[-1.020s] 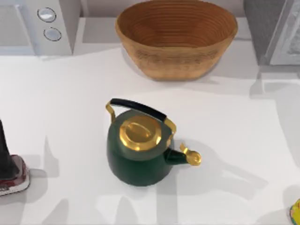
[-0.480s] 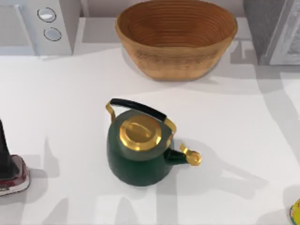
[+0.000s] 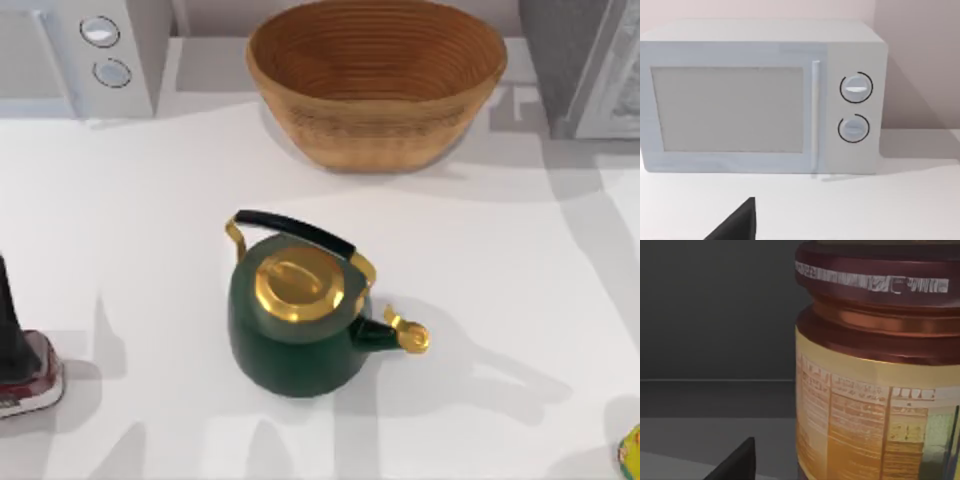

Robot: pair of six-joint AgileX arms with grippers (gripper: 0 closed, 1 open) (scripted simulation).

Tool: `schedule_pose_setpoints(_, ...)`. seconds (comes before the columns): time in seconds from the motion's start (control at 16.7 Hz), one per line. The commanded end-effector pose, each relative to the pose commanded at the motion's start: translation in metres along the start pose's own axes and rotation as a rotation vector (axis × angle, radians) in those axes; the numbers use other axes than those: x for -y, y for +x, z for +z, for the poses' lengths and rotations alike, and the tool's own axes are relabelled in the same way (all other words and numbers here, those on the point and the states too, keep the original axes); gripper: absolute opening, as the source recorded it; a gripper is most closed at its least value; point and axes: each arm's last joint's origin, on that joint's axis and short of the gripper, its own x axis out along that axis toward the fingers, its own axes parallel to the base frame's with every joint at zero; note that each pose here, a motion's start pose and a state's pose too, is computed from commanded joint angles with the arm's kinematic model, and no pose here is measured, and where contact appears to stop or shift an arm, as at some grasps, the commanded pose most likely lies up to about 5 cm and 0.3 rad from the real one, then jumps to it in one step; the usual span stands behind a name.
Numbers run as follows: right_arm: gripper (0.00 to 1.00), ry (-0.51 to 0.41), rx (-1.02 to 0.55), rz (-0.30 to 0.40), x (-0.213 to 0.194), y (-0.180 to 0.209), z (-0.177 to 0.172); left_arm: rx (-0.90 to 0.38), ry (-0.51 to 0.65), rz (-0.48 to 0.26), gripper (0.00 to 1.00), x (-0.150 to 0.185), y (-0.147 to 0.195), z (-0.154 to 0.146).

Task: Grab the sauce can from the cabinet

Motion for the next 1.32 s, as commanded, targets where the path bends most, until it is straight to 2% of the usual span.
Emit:
schedule_pose_setpoints(0.54, 1.0, 0.0, 0.01, -0.004, 0.002, 0.006, -0.002, 0.0, 0.0, 0.0, 1.0, 0.0, 0.0, 0.0)
schedule_pose_setpoints(1.02, 1.0, 0.0, 0.006, -0.007, 0.003, 0.063, -0.003, 0.0, 0.0, 0.0, 1.0, 0.0, 0.0, 0.0)
schedule_pose_setpoints(1.32, 1.0, 0.0, 0.006, -0.007, 0.004, 0.068, -0.003, 0.0, 0.0, 0.0, 1.0, 0.0, 0.0, 0.0)
